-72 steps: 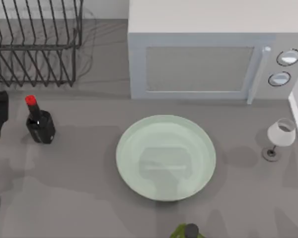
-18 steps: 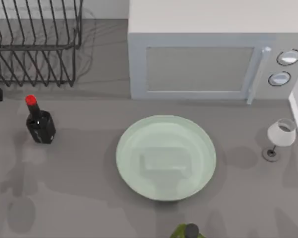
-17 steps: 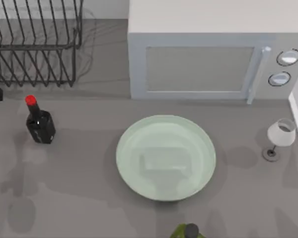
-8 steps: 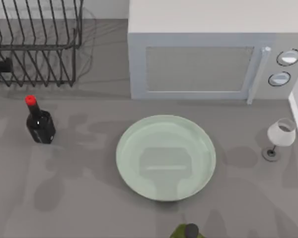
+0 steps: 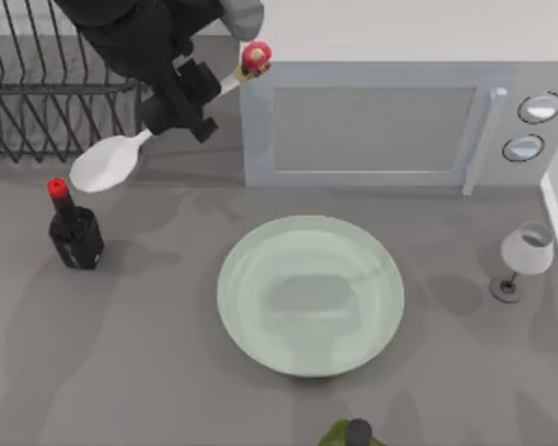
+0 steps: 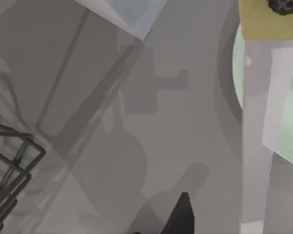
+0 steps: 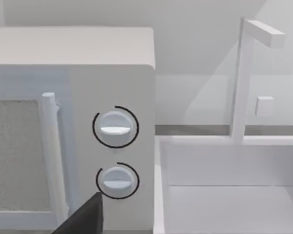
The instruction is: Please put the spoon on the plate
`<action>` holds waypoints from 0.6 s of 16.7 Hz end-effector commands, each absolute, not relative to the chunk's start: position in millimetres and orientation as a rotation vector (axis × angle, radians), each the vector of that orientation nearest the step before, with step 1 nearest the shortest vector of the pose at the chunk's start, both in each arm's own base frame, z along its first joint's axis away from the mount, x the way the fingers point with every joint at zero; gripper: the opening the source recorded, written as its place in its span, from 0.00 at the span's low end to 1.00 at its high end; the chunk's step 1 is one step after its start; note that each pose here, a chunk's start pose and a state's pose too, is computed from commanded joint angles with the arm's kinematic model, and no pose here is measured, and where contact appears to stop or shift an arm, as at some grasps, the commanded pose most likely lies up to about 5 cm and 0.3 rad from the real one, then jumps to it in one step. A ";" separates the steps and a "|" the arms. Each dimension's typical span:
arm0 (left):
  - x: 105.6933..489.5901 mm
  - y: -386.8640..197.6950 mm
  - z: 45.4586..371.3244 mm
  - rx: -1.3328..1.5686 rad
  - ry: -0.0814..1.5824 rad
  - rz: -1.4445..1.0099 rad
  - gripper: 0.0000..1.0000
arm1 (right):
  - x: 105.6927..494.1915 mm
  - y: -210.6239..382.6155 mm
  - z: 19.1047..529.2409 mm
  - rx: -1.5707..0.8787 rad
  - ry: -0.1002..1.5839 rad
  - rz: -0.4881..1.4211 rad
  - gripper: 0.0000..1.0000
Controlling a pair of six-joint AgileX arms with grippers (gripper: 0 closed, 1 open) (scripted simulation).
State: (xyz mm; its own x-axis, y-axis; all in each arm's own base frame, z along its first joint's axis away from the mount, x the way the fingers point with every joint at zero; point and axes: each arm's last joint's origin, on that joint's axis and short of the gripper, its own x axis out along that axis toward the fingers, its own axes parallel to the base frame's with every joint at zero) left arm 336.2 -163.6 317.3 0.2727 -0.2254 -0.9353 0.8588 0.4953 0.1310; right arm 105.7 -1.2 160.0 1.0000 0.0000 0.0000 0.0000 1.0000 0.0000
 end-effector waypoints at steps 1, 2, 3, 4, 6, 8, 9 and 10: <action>333.8 -190.0 307.6 0.828 1.030 -0.917 0.00 | 105.7 -1.2 160.0 0.000 0.000 0.000 1.00; 331.3 -214.3 293.8 0.911 1.028 -0.997 0.00 | 105.7 -1.2 160.0 0.000 0.000 0.000 1.00; 329.1 -235.8 276.6 0.988 1.036 -1.064 0.00 | 105.7 -1.2 160.0 0.000 0.000 0.000 1.00; 327.1 -253.8 257.1 1.055 1.057 -1.118 0.00 | 105.7 -1.2 160.0 0.000 0.000 0.000 1.00; 322.4 -278.6 217.9 1.158 1.120 -1.188 0.00 | 105.7 -1.2 160.0 0.000 0.000 0.000 1.00; 318.3 -289.3 189.9 1.217 1.182 -1.215 0.00 | 105.7 -1.2 160.0 0.000 0.000 0.000 1.00; 317.1 -291.1 183.2 1.229 1.199 -1.219 0.00 | 105.7 -1.2 160.0 0.000 0.000 0.000 1.00; 316.9 -291.5 181.6 1.232 1.203 -1.220 0.00 | 105.7 -1.2 160.0 0.000 0.000 0.000 1.00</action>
State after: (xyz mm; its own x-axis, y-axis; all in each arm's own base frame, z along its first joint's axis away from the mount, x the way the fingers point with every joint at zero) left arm 316.9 -291.5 181.6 0.0022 0.0083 -1.0000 0.9998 -0.0216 0.0020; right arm 105.7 -1.2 160.0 1.0000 0.0000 0.0000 0.0000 1.0000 0.0000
